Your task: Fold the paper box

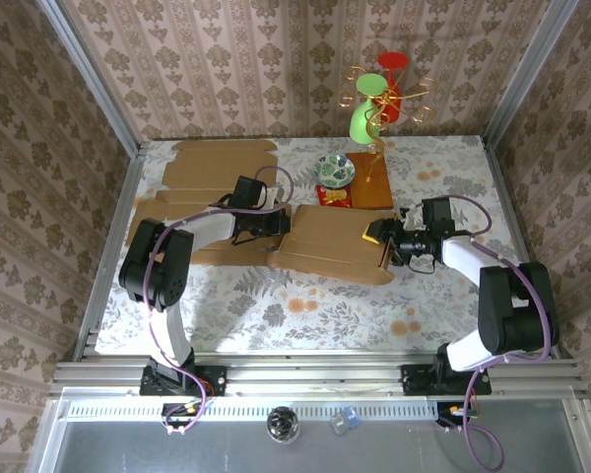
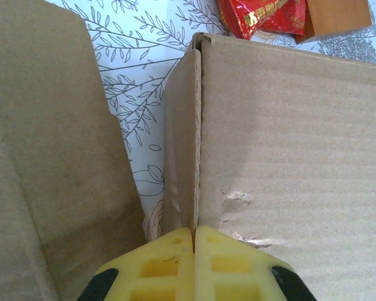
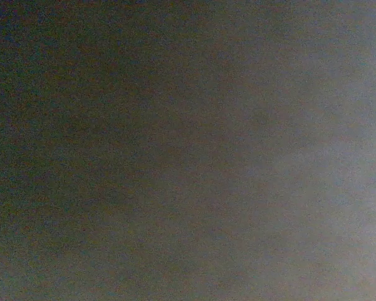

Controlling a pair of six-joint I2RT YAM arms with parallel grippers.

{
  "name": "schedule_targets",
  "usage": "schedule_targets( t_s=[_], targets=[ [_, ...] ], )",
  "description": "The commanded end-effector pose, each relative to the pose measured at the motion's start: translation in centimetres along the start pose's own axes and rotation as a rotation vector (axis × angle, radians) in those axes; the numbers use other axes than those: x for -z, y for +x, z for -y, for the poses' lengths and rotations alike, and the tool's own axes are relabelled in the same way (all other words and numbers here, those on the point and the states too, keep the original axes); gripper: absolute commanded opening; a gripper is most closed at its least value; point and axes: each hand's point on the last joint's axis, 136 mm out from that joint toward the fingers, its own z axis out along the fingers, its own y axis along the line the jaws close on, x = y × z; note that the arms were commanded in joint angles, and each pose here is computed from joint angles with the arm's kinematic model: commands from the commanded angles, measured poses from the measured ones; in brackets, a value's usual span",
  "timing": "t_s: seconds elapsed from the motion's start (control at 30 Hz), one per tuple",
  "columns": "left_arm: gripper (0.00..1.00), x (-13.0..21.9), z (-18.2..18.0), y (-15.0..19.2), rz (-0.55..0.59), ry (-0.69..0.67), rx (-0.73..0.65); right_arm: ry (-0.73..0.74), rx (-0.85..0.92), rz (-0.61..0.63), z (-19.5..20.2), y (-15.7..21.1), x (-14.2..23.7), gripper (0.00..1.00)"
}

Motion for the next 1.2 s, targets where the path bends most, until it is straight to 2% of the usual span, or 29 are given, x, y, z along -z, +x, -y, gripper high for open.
schedule_targets(
  t_s=[0.0, 0.27, 0.37, 0.53, 0.63, 0.67, 0.77, 0.83, 0.9, 0.97, 1.07, 1.17],
  targets=[
    [0.06, -0.9, -2.6, 3.3, -0.095, -0.088, 0.077, -0.051, -0.006, 0.02, -2.7, -0.7, 0.8, 0.71],
    [0.07, -0.7, -2.0, 2.7, -0.084, -0.071, 0.071, -0.026, -0.028, 0.022, -2.6, -0.5, 0.8, 0.64],
    [0.12, -0.4, -1.9, 2.4, -0.07, -0.071, 0.065, -0.024, -0.047, 0.035, -2.9, -0.7, 1.1, 0.61],
    [0.35, 2.5, -0.4, -0.6, 0.071, -0.086, 0.01, -0.013, -0.109, 0.036, -3.7, -0.8, 1.8, 0.53],
    [0.46, 4.8, 0.8, -2.5, 0.184, -0.108, -0.053, -0.017, -0.171, 0.021, -4.2, -0.7, 2.2, 0.49],
    [0.47, 5.6, 1.3, -3.1, 0.224, -0.115, -0.088, -0.02, -0.193, 0.015, -4.4, -0.6, 2.4, 0.48],
    [0.48, 9.0, 5.8, -4.4, 0.408, -0.071, -0.366, -0.051, -0.277, 0.002, -5.3, -0.5, 2.9, 0.47],
    [0.52, 11.4, 9.5, -4.0, 0.529, -0.02, -0.598, -0.068, -0.353, -0.015, -5.7, -0.3, 3.2, 0.47],
    [0.59, 12.9, 12.5, -2.5, 0.594, 0.03, -0.812, -0.094, -0.406, -0.028, -6.8, 0.1, 4.1, 0.48],
    [0.62, 13.3, 13.7, -0.9, 0.568, 0.045, -0.941, -0.104, -0.465, -0.048, -7.2, 0.3, 4.7, 0.48],
    [0.67, 12.9, 14.4, 2.2, 0.443, 0.057, -1.133, -0.094, -0.546, -0.089, -7.4, 1.1, 5.1, 0.45],
    [0.74, 13.1, 14.3, 3.5, 0.393, 0.029, -1.27, -0.076, -0.61, -0.122, -7.3, 1.8, 5.3, 0.43]
  ],
)
